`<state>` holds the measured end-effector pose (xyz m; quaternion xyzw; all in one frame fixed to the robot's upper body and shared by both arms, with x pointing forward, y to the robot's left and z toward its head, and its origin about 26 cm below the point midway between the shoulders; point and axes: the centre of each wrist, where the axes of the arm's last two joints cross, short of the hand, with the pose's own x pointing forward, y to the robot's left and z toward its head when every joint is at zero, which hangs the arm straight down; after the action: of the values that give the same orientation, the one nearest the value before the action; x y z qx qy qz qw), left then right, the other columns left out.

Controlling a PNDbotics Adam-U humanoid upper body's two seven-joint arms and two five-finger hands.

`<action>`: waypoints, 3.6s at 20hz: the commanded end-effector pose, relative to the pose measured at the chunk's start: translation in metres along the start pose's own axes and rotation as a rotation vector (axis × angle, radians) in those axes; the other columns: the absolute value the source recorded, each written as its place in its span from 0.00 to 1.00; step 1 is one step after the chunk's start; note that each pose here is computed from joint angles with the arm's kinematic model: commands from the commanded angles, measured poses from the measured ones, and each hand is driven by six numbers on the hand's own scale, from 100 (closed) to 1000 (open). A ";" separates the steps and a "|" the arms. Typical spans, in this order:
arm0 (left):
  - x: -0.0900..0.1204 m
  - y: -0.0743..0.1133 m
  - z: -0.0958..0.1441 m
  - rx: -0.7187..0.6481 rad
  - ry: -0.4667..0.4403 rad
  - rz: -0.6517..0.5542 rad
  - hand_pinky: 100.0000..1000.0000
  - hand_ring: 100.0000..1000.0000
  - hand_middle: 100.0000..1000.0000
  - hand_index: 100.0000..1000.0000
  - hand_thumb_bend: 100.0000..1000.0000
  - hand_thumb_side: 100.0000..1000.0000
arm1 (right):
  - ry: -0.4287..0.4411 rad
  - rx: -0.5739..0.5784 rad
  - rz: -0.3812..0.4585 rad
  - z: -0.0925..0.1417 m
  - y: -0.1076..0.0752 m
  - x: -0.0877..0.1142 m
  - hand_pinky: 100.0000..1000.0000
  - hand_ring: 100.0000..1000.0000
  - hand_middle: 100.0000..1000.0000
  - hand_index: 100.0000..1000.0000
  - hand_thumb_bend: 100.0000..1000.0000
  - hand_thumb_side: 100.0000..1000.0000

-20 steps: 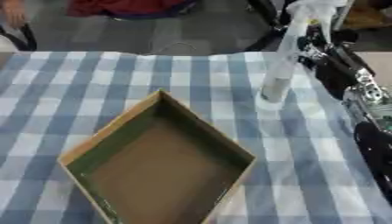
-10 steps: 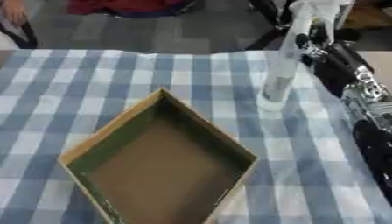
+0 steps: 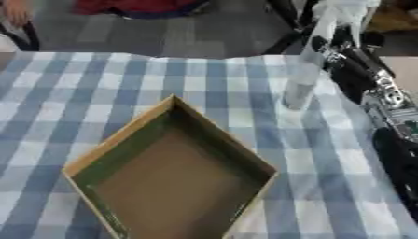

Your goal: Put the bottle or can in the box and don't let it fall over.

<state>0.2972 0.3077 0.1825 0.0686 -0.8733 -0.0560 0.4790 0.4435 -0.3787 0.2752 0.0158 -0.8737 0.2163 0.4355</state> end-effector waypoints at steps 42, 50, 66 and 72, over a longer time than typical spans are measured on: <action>0.011 0.001 -0.005 -0.012 -0.044 -0.003 1.00 0.60 0.75 0.92 0.04 0.56 | 0.024 0.093 0.129 0.011 0.002 -0.005 0.87 1.00 1.00 0.96 0.00 0.24; 0.012 0.000 -0.005 -0.012 -0.048 -0.002 1.00 0.60 0.75 0.92 0.04 0.56 | 0.038 0.100 0.140 0.013 0.003 -0.008 0.87 1.00 1.00 0.96 0.00 0.22; 0.012 0.001 -0.005 -0.009 -0.051 -0.001 1.00 0.60 0.75 0.92 0.03 0.57 | 0.077 0.122 0.157 0.017 0.006 -0.017 0.87 1.00 1.00 0.94 0.00 0.18; 0.012 0.000 -0.005 -0.008 -0.049 0.000 1.00 0.60 0.75 0.92 0.03 0.57 | 0.098 0.125 0.156 0.019 0.007 -0.022 0.87 1.00 1.00 0.89 0.00 0.17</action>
<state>0.2980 0.3040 0.1879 0.0604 -0.8785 -0.0585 0.4702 0.4422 -0.3790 0.2430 -0.0257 -0.8390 0.2977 0.4548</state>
